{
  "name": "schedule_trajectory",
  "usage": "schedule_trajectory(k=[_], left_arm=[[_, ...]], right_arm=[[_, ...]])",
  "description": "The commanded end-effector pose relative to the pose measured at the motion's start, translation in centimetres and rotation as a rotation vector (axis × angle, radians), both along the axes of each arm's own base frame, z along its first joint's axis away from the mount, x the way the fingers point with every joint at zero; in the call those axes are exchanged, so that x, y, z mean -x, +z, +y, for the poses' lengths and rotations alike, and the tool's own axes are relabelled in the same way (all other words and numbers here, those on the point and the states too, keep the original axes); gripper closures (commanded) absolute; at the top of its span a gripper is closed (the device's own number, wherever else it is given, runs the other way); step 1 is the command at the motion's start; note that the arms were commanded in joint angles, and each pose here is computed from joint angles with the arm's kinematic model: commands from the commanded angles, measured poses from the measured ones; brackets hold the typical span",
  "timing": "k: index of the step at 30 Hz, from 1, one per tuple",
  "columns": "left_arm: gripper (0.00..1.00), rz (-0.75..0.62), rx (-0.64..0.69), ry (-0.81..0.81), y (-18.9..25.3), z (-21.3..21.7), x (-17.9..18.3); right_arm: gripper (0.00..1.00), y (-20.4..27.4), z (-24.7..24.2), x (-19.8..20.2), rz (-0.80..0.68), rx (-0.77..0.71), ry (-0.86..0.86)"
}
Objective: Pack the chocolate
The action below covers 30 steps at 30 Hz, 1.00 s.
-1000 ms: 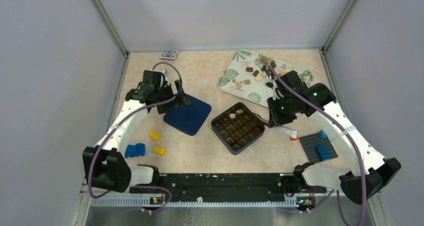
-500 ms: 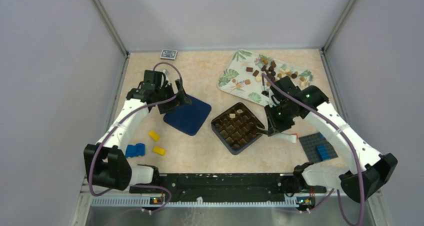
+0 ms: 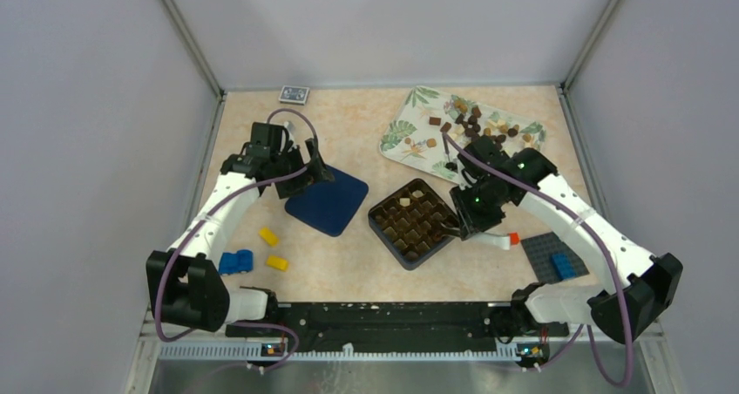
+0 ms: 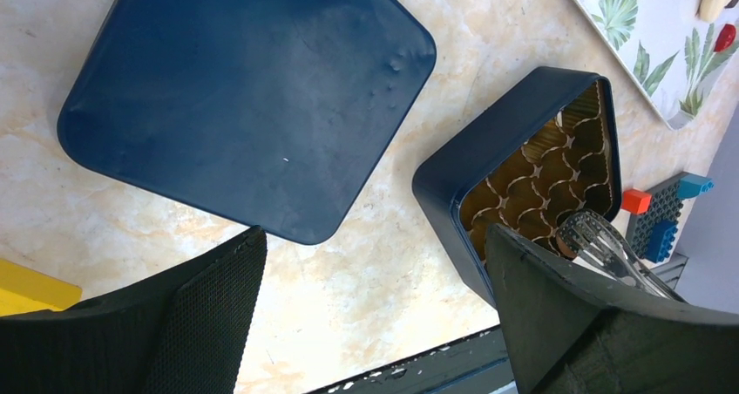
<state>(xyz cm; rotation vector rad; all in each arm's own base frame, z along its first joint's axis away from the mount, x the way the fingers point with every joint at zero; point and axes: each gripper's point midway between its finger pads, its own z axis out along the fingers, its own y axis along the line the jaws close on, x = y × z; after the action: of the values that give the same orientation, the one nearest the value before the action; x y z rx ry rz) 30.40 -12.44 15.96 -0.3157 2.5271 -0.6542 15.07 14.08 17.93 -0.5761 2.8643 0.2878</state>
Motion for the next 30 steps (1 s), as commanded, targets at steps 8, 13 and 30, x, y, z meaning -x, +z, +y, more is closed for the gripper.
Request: schedule_trajectory(k=[8, 13, 30], left_arm=[[0.01, -0.039, 0.0, -0.013, 0.0, 0.0, -0.6], [0.01, -0.037, 0.001, -0.016, -0.2, 0.0, -0.7], [0.01, -0.042, -0.019, -0.003, 0.4, 0.4, -0.6]], right_arm=[[0.69, 2.6, 1.0, -1.6, -0.086, -0.035, -0.012], [0.93, 4.4, 1.3, -1.9, -0.12, -0.068, -0.004], [0.9, 7.2, 0.9, -20.9, -0.568, -0.055, -0.343]])
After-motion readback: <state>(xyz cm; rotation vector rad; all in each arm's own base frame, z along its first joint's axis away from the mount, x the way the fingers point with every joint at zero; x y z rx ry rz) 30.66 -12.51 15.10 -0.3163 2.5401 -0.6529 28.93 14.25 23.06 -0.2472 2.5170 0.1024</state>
